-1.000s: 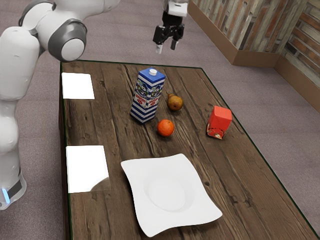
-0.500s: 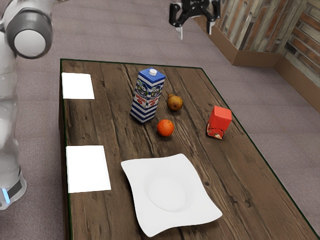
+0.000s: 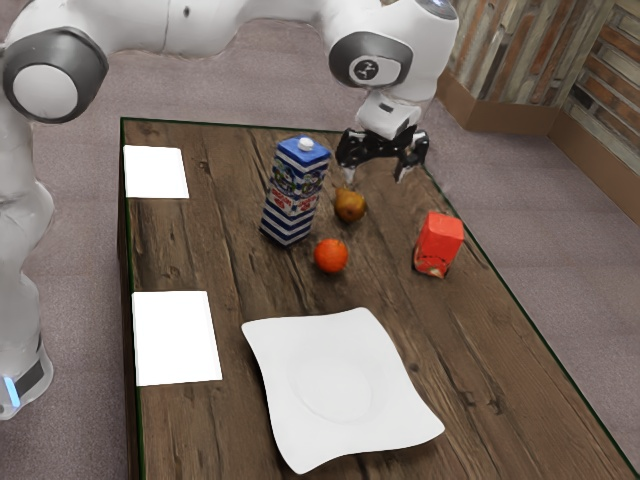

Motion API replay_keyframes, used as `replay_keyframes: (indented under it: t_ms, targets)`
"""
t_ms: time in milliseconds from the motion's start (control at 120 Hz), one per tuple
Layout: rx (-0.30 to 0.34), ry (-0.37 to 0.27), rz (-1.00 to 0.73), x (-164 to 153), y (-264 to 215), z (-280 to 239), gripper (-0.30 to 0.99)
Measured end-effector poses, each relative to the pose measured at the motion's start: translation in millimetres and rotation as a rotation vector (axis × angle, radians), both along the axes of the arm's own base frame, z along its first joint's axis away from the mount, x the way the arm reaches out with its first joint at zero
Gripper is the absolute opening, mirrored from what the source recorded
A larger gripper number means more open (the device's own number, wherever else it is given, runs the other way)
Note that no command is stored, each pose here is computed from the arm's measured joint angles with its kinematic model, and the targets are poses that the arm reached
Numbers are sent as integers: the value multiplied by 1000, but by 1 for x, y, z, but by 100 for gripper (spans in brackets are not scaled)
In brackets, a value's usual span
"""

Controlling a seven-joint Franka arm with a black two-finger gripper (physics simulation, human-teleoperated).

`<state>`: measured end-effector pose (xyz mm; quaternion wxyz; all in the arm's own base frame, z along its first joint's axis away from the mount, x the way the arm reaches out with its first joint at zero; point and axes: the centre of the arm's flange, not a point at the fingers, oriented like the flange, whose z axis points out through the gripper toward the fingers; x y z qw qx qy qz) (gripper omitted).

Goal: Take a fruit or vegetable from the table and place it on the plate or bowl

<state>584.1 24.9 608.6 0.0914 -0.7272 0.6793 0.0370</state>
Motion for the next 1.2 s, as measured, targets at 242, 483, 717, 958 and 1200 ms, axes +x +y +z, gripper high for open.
replay_keyframes:
  t_ms: [242, 483, 717, 958, 1200]
  targets:
    - [-86, -43, -124, 4, -80, 0, 69]
    - [-73, 6, -119, 16, -70, -39, 69]
    - [-68, 51, -66, 24, -31, -71, 69]
    - [-55, 117, -47, 33, -17, -110, 69]
    - [-57, 201, -39, 23, -9, -148, 69]
